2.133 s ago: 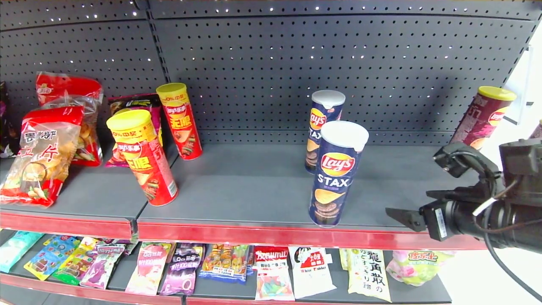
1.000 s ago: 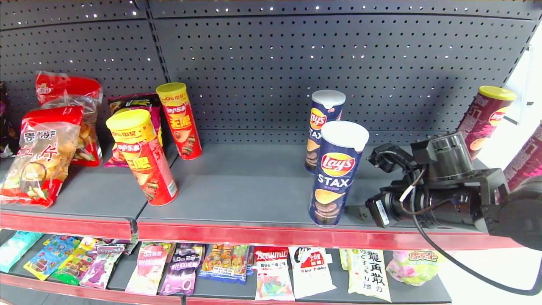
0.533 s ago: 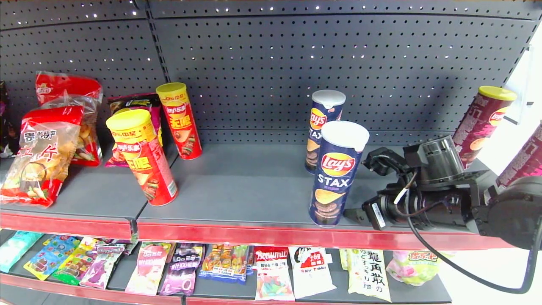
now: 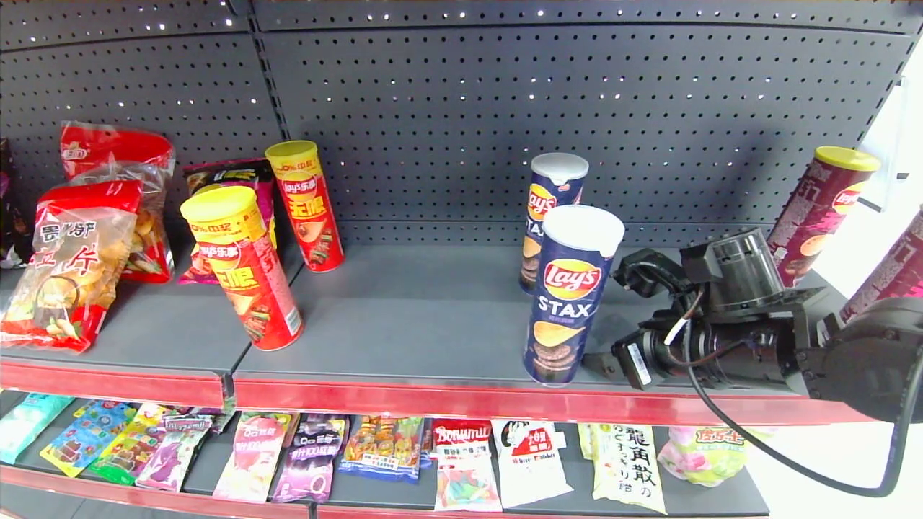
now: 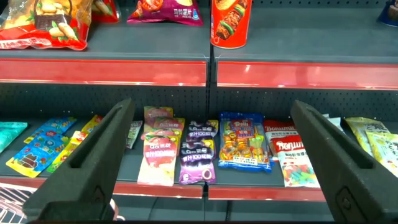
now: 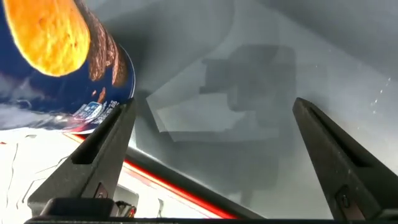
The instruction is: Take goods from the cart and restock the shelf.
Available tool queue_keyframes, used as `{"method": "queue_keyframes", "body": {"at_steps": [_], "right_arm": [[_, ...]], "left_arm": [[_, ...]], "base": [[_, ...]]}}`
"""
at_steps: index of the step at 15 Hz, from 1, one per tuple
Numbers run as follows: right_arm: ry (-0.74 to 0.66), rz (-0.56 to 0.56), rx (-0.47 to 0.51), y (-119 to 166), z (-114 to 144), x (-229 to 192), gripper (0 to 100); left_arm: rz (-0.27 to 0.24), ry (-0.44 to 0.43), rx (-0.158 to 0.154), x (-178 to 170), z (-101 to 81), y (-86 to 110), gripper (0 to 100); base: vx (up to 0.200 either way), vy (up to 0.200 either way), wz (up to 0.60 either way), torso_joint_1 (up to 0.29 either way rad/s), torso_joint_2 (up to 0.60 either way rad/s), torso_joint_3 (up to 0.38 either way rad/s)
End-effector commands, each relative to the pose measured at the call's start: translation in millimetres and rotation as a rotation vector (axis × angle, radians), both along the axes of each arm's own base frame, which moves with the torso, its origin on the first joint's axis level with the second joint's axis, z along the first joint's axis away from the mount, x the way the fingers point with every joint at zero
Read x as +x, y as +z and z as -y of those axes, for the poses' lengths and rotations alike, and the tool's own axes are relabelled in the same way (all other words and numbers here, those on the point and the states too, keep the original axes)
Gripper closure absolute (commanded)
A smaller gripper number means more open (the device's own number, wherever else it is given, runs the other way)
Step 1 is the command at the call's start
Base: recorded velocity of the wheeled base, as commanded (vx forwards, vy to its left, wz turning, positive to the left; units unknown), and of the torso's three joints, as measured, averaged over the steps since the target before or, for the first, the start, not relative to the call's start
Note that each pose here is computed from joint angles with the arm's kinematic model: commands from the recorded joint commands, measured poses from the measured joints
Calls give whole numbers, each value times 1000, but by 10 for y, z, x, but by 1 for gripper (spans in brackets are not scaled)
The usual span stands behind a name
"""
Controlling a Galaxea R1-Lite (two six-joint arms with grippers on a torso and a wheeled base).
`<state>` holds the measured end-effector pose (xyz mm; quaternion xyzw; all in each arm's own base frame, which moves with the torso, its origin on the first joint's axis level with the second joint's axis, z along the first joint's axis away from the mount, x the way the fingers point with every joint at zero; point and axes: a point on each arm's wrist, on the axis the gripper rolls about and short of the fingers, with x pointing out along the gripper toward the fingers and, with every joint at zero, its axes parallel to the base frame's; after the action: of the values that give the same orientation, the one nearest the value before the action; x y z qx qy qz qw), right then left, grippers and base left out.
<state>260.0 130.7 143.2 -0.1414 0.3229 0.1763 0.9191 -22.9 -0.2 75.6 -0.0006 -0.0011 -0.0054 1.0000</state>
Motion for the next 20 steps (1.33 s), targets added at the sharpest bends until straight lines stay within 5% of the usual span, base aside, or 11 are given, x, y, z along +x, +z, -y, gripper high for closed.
{"method": "queue_keyframes", "body": {"at_steps": [1,15,20], "right_arm": [[3,6,3,13,-21,21,0],[35,24,-5,33,-190,28,0],[11,71,26,220,31,-245,0]], "left_arm": [[-1,0,0,1,0,0,0],[-1,0,0,1,0,0,0],[-1,0,0,1,0,0,0]], "base": [[0,0,0,0,0,0],[0,0,0,0,0,0],[0,0,0,0,0,0]]}}
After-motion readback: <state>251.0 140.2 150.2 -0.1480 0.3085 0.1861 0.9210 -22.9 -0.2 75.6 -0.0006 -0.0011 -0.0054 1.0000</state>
